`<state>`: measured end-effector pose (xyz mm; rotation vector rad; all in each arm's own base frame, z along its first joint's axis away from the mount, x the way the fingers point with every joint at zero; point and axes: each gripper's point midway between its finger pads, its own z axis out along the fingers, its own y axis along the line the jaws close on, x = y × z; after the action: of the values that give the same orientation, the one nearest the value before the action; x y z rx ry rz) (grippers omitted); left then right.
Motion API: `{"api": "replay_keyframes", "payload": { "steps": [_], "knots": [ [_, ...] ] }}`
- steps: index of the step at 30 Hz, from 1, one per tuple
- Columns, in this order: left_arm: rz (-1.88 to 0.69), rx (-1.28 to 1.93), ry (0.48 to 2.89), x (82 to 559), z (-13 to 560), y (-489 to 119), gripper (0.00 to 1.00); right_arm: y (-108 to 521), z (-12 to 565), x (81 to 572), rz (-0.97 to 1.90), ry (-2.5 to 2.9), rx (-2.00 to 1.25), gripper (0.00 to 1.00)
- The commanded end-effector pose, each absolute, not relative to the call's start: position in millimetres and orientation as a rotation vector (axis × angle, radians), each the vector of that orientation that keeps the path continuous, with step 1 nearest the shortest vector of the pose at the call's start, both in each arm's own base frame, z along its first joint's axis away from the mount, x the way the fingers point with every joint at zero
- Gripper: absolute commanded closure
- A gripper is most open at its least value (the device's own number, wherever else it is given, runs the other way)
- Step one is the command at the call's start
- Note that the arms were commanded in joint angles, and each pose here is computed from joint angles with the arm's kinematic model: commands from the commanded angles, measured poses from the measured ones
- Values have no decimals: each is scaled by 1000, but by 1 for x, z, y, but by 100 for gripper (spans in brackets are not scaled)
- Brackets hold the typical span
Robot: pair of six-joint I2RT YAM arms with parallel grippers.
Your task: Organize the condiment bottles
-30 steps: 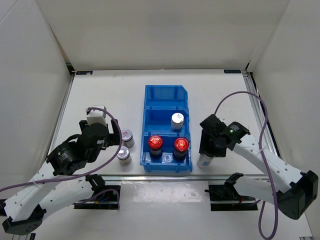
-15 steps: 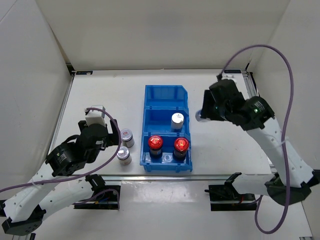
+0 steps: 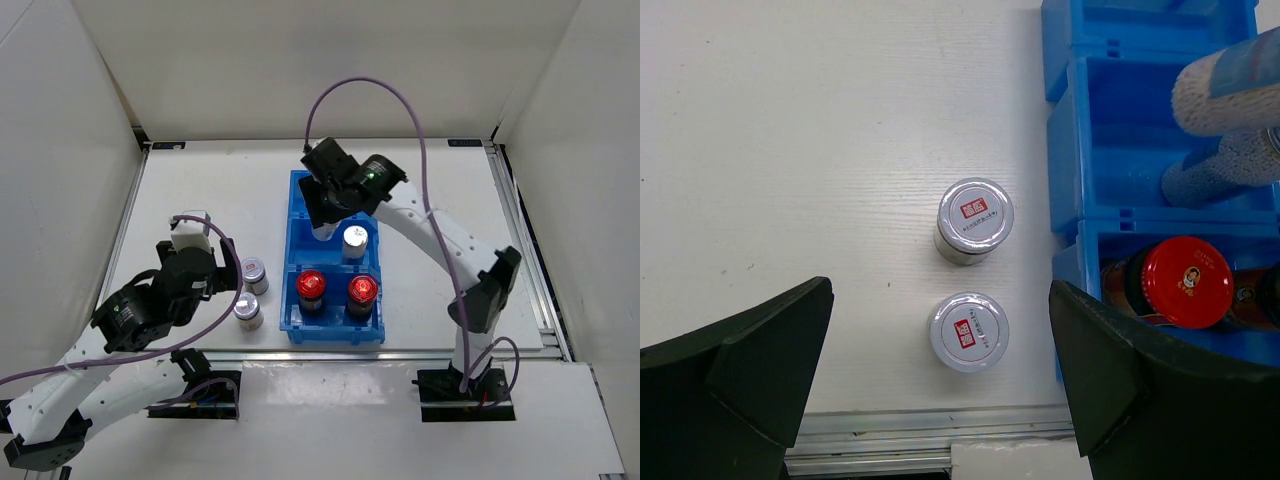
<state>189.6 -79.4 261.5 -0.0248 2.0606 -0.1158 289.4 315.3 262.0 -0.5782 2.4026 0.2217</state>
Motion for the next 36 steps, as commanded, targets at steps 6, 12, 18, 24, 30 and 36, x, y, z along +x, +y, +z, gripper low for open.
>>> {"api": "replay_keyframes", "payload": {
  "steps": [6,12,18,24,30,36],
  "knots": [
    [-86,-45,2056,191,260,-75,0,343,249,305,266,2373,-663,100],
    [-86,-45,2056,191,260,-75,0,355,215,310,252,2418,-705,98],
    [-86,-45,2056,191,260,-75,0,365,188,310,258,2466,-739,93],
    [-79,-41,2062,192,259,-76,0,371,165,309,254,2519,-757,81],
    [-79,-41,2063,192,259,-76,0,370,165,310,242,2516,-752,30],
    [-72,-37,2069,193,257,-77,0,353,200,319,145,2471,-701,0]
  ]
}}
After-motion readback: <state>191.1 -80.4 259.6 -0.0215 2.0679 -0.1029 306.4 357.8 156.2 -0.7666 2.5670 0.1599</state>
